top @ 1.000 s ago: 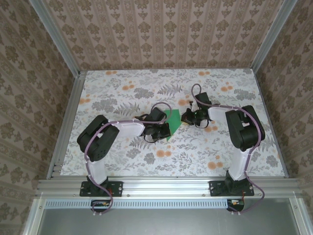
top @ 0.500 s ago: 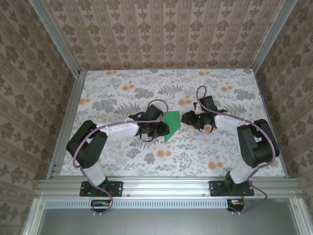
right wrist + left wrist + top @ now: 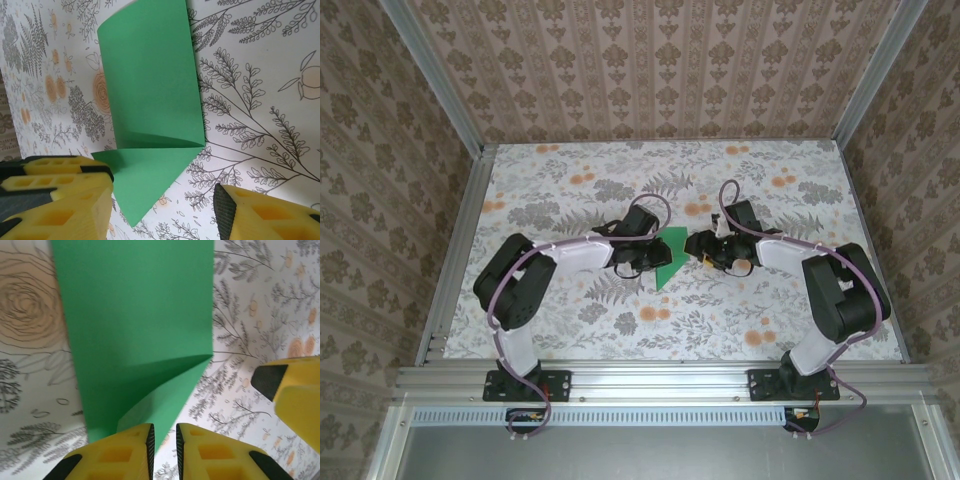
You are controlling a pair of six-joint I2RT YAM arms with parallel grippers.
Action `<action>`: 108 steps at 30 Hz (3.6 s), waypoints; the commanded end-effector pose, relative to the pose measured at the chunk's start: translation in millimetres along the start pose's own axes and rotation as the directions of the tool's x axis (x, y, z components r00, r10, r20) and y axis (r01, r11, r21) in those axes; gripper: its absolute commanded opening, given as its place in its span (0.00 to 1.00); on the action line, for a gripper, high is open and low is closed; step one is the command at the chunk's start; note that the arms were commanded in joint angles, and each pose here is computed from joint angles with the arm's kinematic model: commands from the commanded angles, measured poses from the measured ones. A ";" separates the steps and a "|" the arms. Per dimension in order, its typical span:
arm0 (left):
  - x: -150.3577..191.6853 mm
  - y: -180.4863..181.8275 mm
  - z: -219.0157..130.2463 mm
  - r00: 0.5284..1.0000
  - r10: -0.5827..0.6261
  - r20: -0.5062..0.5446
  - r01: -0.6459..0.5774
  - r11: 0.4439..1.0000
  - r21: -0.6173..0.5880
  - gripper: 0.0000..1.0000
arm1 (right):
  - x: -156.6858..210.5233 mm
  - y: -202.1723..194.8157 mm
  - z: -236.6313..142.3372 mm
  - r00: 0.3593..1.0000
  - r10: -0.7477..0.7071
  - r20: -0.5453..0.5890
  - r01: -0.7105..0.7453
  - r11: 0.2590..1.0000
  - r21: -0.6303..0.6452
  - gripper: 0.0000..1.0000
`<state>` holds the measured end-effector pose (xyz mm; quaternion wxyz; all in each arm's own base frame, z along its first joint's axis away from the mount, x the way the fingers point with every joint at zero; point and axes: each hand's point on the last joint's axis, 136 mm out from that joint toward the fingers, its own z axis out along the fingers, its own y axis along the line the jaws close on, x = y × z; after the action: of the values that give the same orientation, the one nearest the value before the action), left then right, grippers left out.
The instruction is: Fold a paper plane with a square sheet of paper (pick it up from the middle)
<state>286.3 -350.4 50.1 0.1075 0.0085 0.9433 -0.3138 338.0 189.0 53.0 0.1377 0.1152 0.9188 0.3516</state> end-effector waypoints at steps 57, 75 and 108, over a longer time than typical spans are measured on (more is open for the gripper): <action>-41.5 21.8 -34.9 0.997 0.020 0.078 -0.023 0.999 0.042 0.31 | -14.0 17.3 14.8 0.989 0.139 0.044 -0.139 0.990 0.005 0.00; -72.0 33.8 -126.6 0.919 0.150 0.364 -0.170 0.985 0.023 0.95 | -18.3 70.8 -88.6 0.873 0.030 0.486 -0.129 0.977 0.172 0.00; -0.6 -22.1 -61.1 0.641 0.700 0.315 -0.691 0.705 -0.160 0.91 | 8.6 13.8 -3.0 0.867 0.362 0.342 -0.406 0.912 0.063 0.00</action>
<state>278.3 -314.7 109.3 0.3521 0.2591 0.8691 -0.2314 334.3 199.4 59.3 0.2185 0.3466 0.8721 0.2676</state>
